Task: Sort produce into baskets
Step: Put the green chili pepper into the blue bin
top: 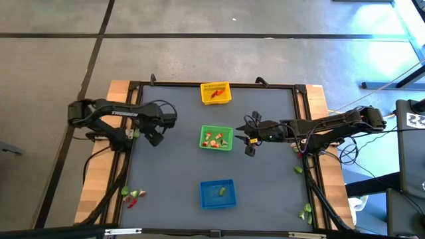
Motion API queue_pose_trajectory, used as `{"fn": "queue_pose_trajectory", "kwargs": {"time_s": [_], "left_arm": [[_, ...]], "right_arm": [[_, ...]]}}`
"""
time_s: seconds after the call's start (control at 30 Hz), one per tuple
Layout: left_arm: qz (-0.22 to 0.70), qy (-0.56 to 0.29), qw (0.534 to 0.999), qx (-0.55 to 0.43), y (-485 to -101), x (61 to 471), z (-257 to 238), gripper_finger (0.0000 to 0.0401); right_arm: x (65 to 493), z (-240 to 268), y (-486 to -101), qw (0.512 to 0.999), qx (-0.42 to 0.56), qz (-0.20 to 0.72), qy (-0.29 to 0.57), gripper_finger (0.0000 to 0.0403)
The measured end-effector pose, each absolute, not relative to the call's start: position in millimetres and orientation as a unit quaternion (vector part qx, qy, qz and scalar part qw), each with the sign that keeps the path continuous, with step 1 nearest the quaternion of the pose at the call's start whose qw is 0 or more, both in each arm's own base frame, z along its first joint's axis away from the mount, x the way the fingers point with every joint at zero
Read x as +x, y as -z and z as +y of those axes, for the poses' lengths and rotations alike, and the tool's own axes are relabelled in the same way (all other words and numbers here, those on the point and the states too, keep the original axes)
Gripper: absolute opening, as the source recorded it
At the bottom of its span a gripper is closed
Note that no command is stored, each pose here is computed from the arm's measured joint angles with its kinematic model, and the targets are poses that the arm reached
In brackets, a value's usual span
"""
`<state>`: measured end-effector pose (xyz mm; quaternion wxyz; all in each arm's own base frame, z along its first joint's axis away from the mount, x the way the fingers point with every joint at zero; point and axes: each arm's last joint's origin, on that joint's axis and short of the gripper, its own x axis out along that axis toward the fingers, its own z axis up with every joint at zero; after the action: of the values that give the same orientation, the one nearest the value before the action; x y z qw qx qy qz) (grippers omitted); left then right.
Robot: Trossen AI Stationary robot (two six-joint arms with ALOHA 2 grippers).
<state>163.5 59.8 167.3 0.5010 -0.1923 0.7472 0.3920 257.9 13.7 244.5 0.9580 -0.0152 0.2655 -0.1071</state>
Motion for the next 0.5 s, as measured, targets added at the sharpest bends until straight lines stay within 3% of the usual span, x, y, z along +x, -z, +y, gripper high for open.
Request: {"fn": "queue_pose_trajectory", "kwargs": {"time_s": [0.3,0.5], "left_arm": [[0.827,-0.355,0.402,-0.173,-138,164,76,0.0184],[0.846,-0.34,0.376,-0.167,-122,166,82,0.0184]], "right_arm": [[258,14,-245,0.959,-0.015,0.262,0.107,0.0152],[258,14,-245,0.959,-0.015,0.263,0.107,0.0152]]}}
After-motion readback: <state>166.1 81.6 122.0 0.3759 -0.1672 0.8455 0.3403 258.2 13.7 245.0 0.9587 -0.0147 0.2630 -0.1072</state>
